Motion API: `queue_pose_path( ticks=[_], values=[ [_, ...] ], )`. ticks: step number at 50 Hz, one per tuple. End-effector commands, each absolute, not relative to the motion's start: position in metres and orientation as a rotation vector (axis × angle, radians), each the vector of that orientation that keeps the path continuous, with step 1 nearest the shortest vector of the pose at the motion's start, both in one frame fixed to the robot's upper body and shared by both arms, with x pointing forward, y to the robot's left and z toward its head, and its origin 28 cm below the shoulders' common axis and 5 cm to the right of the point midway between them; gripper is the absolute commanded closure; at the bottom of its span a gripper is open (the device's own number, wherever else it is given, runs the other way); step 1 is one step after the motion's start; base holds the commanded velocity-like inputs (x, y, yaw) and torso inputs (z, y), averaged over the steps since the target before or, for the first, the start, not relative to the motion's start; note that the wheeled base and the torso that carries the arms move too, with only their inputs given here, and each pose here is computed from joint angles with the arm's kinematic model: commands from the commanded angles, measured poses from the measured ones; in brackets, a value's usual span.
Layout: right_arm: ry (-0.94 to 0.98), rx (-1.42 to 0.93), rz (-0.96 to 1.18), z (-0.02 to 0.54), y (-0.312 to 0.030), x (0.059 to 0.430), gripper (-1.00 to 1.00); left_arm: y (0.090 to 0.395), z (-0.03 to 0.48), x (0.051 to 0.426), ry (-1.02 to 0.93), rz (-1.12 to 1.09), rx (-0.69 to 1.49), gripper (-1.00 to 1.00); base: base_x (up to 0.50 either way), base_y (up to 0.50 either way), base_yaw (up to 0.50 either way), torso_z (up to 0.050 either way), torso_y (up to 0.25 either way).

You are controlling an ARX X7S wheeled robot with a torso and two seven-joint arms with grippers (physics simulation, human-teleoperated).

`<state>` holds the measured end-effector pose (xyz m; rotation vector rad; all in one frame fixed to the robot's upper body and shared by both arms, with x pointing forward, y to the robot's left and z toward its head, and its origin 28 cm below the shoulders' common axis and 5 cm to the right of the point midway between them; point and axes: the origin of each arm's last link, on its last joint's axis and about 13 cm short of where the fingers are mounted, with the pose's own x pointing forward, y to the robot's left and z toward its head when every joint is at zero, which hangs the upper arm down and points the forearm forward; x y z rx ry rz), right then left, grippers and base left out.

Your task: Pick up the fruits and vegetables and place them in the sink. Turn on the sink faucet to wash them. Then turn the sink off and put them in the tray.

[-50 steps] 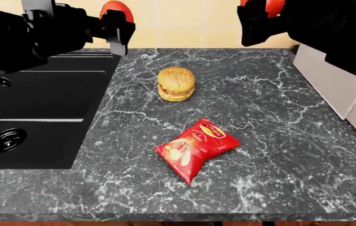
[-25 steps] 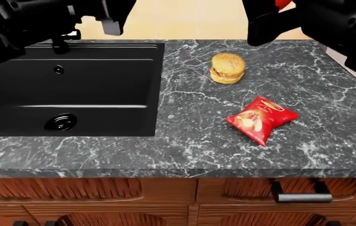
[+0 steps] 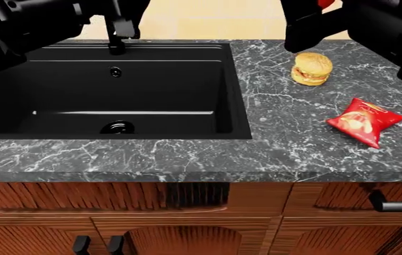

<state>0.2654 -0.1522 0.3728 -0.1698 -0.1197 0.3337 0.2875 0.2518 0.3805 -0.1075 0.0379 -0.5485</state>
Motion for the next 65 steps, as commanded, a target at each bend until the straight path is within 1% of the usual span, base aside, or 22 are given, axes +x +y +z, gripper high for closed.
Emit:
queue_pose_path(
  ticks=[1, 7, 42, 49, 63, 65],
  values=[
    [-0.132, -0.179, 0.318, 0.372, -0.155, 0.263, 1.00, 0.253, 0.381, 0.289, 0.023, -0.530, -0.127, 1.00, 0.00, 0.50, 0.00, 0.000, 0.000],
    [-0.132, -0.182, 0.318, 0.371, -0.155, 0.263, 1.00, 0.254, 0.380, 0.290, 0.019, -0.524, -0.132, 1.00, 0.00, 0.50, 0.00, 0.040, 0.000],
    [-0.150, -0.189, 0.294, 0.375, -0.160, 0.260, 1.00, 0.254, 0.385, 0.288, 0.005, -0.522, -0.121, 1.00, 0.00, 0.50, 0.00, 0.000, 0.000],
    [-0.162, -0.174, 0.263, 0.379, -0.165, 0.258, 1.00, 0.254, 0.385, 0.288, 0.003, -0.519, -0.123, 1.00, 0.00, 0.05, 0.00, 0.000, 0.000],
    [-0.163, -0.185, 0.261, 0.382, -0.165, 0.256, 1.00, 0.255, 0.387, 0.287, 0.000, -0.516, -0.120, 1.00, 0.49, 0.16, 0.00, 0.000, 0.000],
    [-0.163, -0.183, 0.262, 0.382, -0.165, 0.256, 1.00, 0.254, 0.388, 0.288, 0.000, -0.516, -0.120, 1.00, 0.07, 0.00, 0.00, 0.000, 0.000]
  ],
)
